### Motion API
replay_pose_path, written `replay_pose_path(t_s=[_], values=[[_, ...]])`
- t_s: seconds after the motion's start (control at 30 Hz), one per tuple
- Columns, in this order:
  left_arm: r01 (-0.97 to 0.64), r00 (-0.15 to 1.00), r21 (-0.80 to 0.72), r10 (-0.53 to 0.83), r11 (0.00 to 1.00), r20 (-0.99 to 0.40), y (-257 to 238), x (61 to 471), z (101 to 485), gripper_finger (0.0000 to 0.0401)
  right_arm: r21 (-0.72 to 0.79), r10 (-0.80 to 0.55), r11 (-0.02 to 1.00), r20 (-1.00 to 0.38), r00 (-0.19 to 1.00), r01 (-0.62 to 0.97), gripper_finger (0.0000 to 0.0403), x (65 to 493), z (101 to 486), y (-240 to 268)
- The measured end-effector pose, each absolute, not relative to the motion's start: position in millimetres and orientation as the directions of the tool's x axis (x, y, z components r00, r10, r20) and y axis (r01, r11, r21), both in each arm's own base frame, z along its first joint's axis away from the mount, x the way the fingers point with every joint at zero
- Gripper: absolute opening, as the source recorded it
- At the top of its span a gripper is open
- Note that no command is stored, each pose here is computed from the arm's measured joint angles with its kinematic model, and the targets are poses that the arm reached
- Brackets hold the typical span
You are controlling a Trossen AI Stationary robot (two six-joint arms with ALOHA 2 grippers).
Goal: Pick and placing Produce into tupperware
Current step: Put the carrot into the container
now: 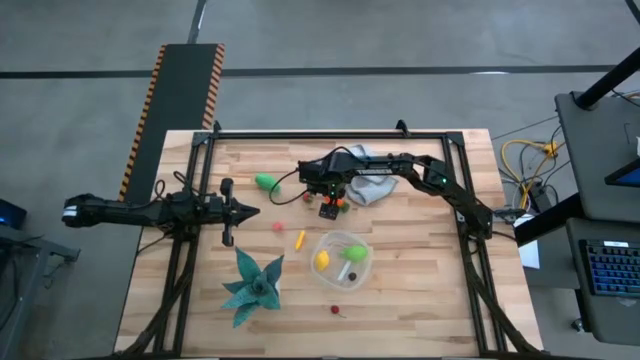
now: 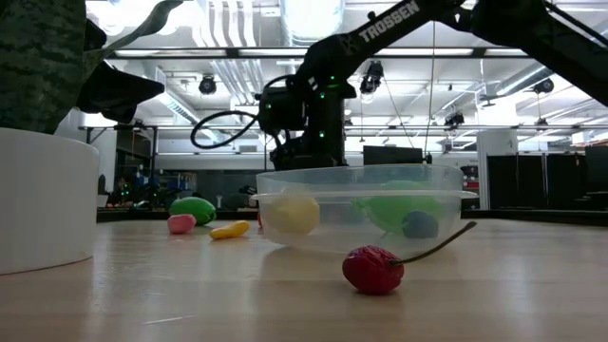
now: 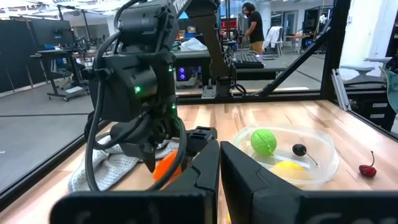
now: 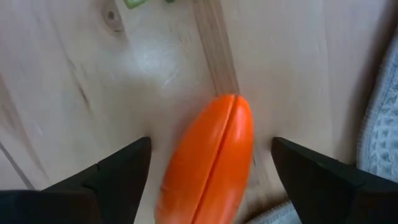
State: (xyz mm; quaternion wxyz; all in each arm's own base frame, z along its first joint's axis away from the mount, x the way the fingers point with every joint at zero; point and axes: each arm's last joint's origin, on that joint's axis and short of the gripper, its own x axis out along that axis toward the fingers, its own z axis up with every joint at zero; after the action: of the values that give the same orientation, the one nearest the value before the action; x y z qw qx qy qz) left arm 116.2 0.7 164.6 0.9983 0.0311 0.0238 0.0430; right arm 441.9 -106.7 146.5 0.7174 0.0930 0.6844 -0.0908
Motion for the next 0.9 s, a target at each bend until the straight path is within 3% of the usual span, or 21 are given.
replay_pose_path(t_s=[0.47,0.9], values=[[-0.084,0.995,0.064,0.087,0.994,-0.046,0.7,116.2,164.5,0.0000,0.007,-0.003,0.974,-0.999,0.045,0.227,0.0285,441.6,146.4,-107.2],[-0.084,0.995,0.065,0.087,0.994,-0.046,0.7,116.2,164.5,0.0000,0.007,-0.001,0.975,-0.999,0.036,0.224,0.0198,440.8,146.3,-106.8]])
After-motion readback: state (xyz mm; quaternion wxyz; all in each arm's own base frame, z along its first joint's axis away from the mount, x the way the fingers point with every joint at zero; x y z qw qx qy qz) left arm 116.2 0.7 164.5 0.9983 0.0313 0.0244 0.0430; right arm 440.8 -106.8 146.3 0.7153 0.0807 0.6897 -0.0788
